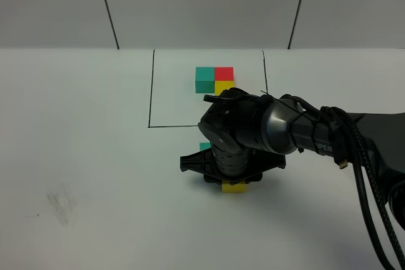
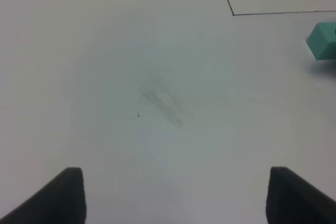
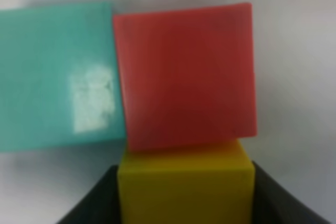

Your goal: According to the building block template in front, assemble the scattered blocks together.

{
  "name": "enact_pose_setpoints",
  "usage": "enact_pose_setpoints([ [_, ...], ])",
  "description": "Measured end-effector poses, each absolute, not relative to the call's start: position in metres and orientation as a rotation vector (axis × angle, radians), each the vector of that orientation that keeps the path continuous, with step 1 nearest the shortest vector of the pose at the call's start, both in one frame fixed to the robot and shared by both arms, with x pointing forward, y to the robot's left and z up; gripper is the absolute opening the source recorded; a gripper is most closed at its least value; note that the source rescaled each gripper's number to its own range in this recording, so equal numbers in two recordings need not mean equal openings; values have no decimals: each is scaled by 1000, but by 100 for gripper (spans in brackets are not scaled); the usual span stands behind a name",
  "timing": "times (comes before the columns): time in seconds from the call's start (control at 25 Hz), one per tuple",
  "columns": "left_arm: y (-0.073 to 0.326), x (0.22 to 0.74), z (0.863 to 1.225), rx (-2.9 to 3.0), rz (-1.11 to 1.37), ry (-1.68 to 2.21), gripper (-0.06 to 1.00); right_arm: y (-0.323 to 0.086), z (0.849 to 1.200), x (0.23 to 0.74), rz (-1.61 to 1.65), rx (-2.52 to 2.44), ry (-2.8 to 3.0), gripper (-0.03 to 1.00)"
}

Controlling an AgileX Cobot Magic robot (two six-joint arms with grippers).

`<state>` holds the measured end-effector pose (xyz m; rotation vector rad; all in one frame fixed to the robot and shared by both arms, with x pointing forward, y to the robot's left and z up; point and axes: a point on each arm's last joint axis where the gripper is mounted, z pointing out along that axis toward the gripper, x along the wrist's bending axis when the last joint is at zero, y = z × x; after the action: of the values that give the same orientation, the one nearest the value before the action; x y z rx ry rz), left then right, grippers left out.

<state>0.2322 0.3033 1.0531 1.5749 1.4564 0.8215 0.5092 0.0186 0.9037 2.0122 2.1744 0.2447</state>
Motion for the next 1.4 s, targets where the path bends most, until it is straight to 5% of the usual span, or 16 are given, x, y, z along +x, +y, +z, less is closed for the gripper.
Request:
enact_pose_setpoints([
  [0.4, 303, 232, 1053, 1575, 821, 1456, 53, 19, 904, 509, 251, 2013, 2175, 5],
  [0.84, 303, 232, 1053, 1575, 821, 1456, 53, 19, 904, 509, 251, 2009, 2175, 28],
  [1.4, 303, 232, 1053, 1575, 821, 1456, 53, 14, 904, 509, 178, 1984, 2163, 30],
])
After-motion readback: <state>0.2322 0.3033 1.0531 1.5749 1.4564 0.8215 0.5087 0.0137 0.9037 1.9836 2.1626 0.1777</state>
